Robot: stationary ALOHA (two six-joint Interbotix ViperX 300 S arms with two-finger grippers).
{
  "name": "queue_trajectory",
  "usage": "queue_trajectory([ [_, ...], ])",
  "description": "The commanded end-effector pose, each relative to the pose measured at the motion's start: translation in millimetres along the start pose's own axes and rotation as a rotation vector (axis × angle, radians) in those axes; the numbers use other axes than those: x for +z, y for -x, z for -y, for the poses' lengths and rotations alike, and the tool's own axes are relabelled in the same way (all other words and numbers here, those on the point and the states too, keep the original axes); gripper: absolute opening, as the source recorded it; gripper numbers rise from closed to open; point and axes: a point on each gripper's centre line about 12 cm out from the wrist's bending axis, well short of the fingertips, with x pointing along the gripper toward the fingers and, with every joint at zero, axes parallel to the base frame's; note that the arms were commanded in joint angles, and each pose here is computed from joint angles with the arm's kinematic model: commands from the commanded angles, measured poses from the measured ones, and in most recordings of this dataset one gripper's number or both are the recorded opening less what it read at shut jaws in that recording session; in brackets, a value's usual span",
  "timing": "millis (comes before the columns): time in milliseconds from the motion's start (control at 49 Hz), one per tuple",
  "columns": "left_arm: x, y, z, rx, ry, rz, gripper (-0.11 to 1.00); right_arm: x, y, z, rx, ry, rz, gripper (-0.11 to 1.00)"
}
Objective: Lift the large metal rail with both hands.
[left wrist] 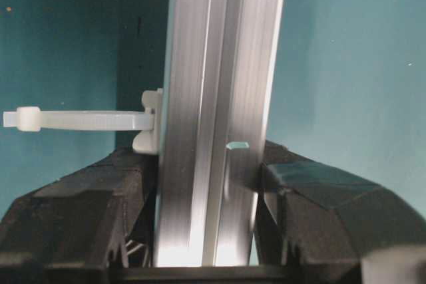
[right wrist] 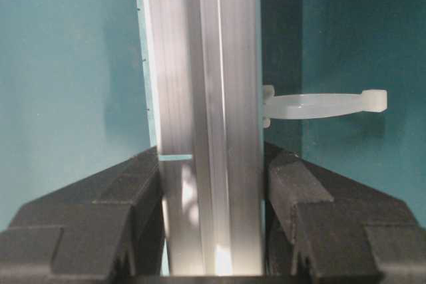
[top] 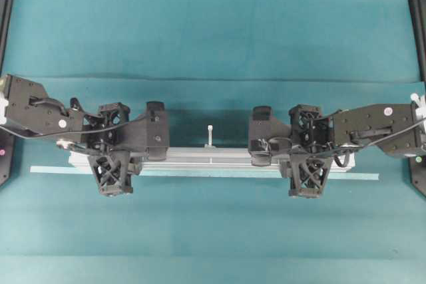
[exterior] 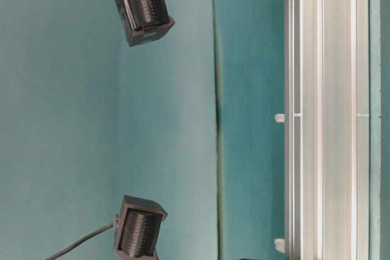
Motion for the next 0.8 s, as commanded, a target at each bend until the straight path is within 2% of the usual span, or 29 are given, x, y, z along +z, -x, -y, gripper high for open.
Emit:
queue_trajectory([
  [0, 5, 5, 1, -0.005, 0.020, 0.029, 0.36, -1, -2, -3, 0.005, -0.007, -0.007, 0.40],
  [61, 5, 5, 0, -0.004, 0.018, 0.029, 0.36, -1, -1, -4, 0.006, -0.004, -0.005, 0.45],
  [184, 5, 5, 0, -0.004, 0.021, 0.027, 0.37, -1, -2, -4, 0.005, -0.006, -0.008, 0.67],
  [286, 5, 5, 0, -0.003, 0.020, 0.026, 0.65, -1, -2, -3, 0.005, -0.014, -0.002, 0.84],
  [368, 5, 5, 0, -0.003, 0.012, 0.024, 0.87, 0, -1, -4, 0.006, -0.015, 0.001, 0.91],
  [409, 4, 5, 0, -0.003, 0.007, 0.023, 0.94, 0, -1, -3, 0.006, -0.017, 0.001, 0.93],
  [613, 4, 11, -1, -0.001, 0.005, 0.014, 0.93, 0, 3, -3, 0.004, -0.012, 0.004, 0.94],
  [776, 5, 35, -1, 0.000, 0.002, 0.025, 0.93, 5, 26, 0, -0.002, -0.001, 0.083, 0.94],
])
